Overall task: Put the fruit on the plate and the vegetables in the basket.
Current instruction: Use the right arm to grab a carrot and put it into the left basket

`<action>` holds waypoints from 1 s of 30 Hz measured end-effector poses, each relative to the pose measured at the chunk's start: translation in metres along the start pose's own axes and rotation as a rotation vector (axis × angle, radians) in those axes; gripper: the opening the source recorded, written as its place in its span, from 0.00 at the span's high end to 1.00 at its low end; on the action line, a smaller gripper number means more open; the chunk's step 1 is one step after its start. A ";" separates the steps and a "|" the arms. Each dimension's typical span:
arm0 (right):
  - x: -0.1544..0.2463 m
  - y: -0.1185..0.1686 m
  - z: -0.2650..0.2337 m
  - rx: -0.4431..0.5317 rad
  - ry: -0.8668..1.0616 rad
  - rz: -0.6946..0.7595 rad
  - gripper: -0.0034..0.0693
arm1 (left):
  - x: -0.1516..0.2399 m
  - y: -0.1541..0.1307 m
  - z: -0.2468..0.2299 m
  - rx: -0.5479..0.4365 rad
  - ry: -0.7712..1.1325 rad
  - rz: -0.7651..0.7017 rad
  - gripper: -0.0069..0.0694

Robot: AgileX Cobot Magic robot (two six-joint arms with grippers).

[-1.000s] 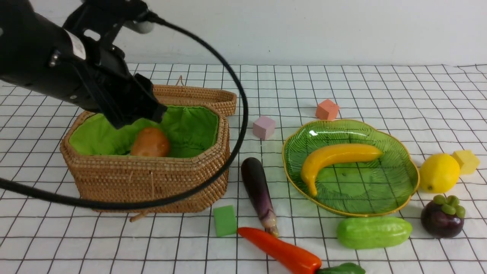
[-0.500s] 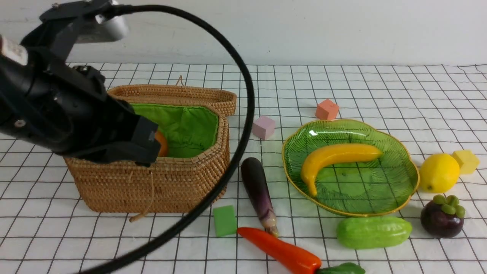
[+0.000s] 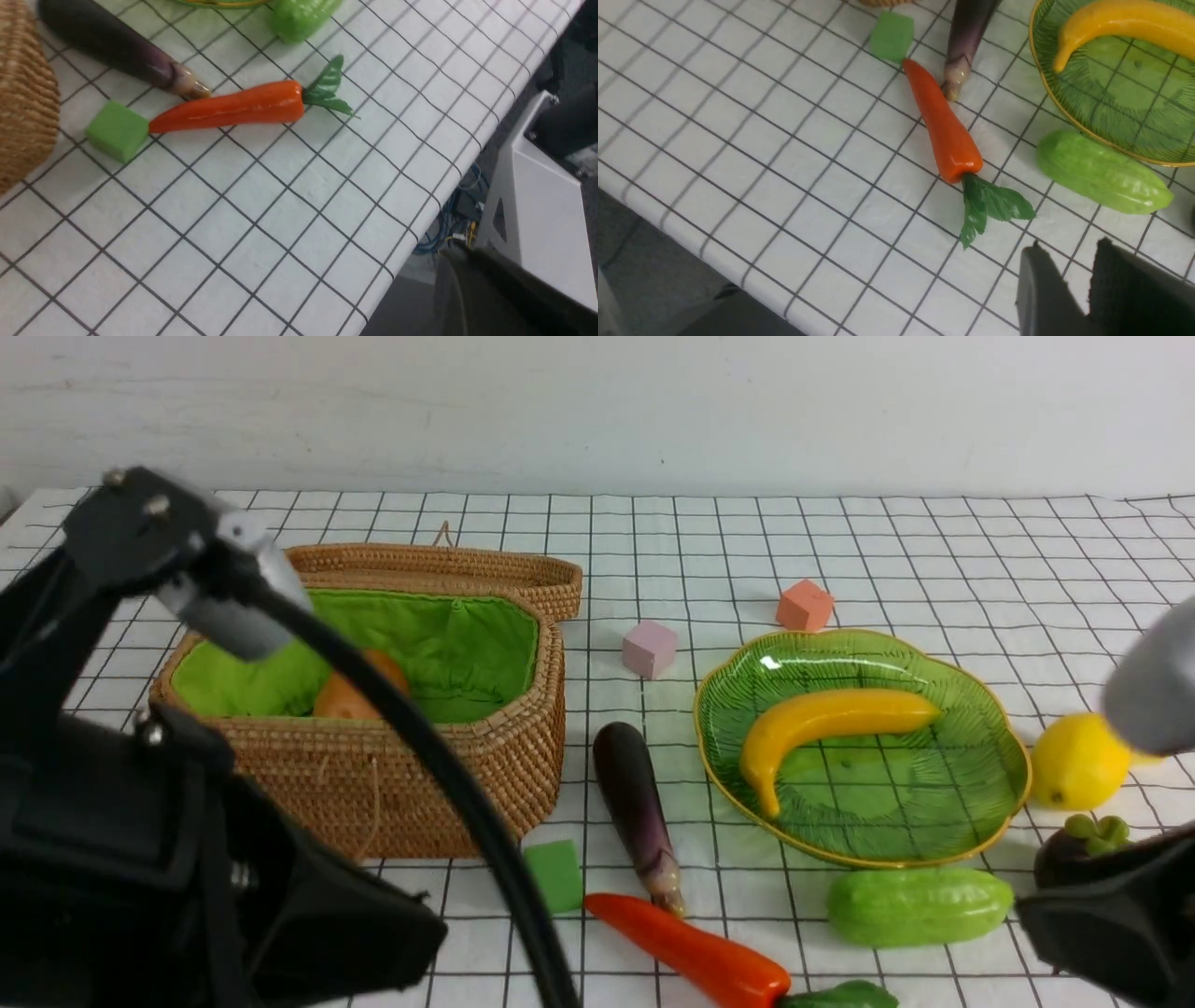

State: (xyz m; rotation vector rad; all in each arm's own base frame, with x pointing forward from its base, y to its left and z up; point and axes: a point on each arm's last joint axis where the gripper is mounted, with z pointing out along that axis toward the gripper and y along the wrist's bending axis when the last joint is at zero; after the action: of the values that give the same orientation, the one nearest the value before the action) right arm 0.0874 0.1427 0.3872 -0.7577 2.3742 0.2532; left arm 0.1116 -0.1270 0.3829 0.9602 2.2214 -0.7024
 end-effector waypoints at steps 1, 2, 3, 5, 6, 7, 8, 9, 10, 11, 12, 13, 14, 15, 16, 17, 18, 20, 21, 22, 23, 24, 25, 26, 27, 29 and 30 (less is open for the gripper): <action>-0.004 -0.001 0.006 0.017 0.021 0.008 0.69 | 0.000 -0.003 0.001 -0.001 -0.002 0.018 0.93; -0.010 -0.003 0.011 0.030 0.039 0.020 0.69 | 0.000 -0.005 0.000 -0.009 -0.016 0.038 0.93; -0.015 -0.005 0.014 0.034 0.050 0.026 0.69 | -0.001 -0.007 -0.002 -0.026 -0.036 0.054 0.93; -0.027 -0.014 0.025 0.035 0.095 0.055 0.69 | -0.002 -0.009 -0.004 -0.048 -0.073 0.073 0.93; -0.027 -0.015 0.027 0.034 0.103 0.068 0.69 | -0.003 -0.009 -0.004 -0.052 -0.076 0.074 0.93; -0.032 -0.020 0.032 0.021 0.121 0.069 0.69 | -0.003 -0.009 -0.006 -0.070 -0.087 0.079 0.93; -0.039 -0.029 0.044 -0.021 0.174 0.091 0.69 | -0.002 -0.008 -0.009 -0.101 -0.099 0.085 0.93; -0.043 -0.033 0.056 -0.069 0.218 0.112 0.69 | -0.001 -0.006 -0.012 -0.131 -0.108 0.089 0.93; -0.046 -0.038 0.062 -0.102 0.237 0.128 0.69 | 0.000 -0.005 -0.015 -0.144 -0.116 0.086 0.93; -0.049 -0.047 0.074 -0.139 0.271 0.151 0.69 | 0.003 -0.003 -0.019 -0.172 -0.127 0.091 0.93; -0.051 -0.052 0.084 -0.178 0.296 0.175 0.69 | 0.006 -0.002 -0.023 -0.190 -0.142 0.091 0.93; -0.052 -0.054 0.090 -0.208 0.307 0.193 0.69 | 0.010 -0.001 -0.028 -0.206 -0.164 0.088 0.93; -0.054 -0.059 0.097 -0.227 0.321 0.206 0.69 | 0.015 -0.001 -0.032 -0.214 -0.180 0.083 0.93; -0.055 -0.061 0.104 -0.249 0.328 0.212 0.69 | 0.021 0.000 -0.035 -0.223 -0.196 0.074 0.93; -0.056 -0.062 0.109 -0.265 0.331 0.212 0.69 | 0.028 0.001 -0.038 -0.228 -0.213 0.065 0.93; -0.058 -0.061 0.112 -0.275 0.329 0.209 0.69 | 0.035 0.002 -0.037 -0.232 -0.220 0.061 0.93; -0.060 -0.056 0.118 -0.293 0.322 0.196 0.69 | 0.043 0.003 -0.039 -0.230 -0.256 0.058 0.93; -0.062 -0.050 0.124 -0.302 0.313 0.157 0.68 | 0.050 0.004 -0.038 -0.226 -0.289 0.056 0.93; -0.063 -0.045 0.130 -0.305 0.308 0.124 0.68 | 0.053 0.005 -0.036 -0.222 -0.310 0.054 0.93; -0.064 -0.040 0.138 -0.306 0.305 0.087 0.67 | 0.055 0.005 -0.035 -0.219 -0.325 0.051 0.93; -0.065 -0.036 0.146 -0.302 0.308 0.050 0.66 | 0.056 0.005 -0.035 -0.214 -0.349 0.047 0.93; -0.066 -0.033 0.153 -0.298 0.305 0.028 0.64 | 0.056 0.005 -0.035 -0.212 -0.360 0.046 0.93; -0.065 -0.031 0.161 -0.296 0.312 0.011 0.63 | 0.055 0.005 -0.035 -0.211 -0.369 0.045 0.93; -0.065 -0.030 0.171 -0.289 0.317 -0.007 0.60 | 0.054 0.005 -0.035 -0.210 -0.381 0.048 0.93; -0.065 -0.029 0.181 -0.281 0.326 -0.014 0.56 | 0.053 0.005 -0.035 -0.208 -0.393 0.050 0.93; -0.064 -0.030 0.200 -0.268 0.340 -0.020 0.49 | 0.052 0.005 -0.035 -0.206 -0.410 0.052 0.93; -0.063 -0.030 0.211 -0.261 0.351 -0.022 0.45 | 0.052 0.004 -0.035 -0.205 -0.418 0.053 0.93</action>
State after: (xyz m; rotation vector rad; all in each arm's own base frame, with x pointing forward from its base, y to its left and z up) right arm 0.2523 0.2212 0.2604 -1.0202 2.6923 0.4607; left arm 0.0753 -0.0778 0.3690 0.6941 1.8511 -0.5765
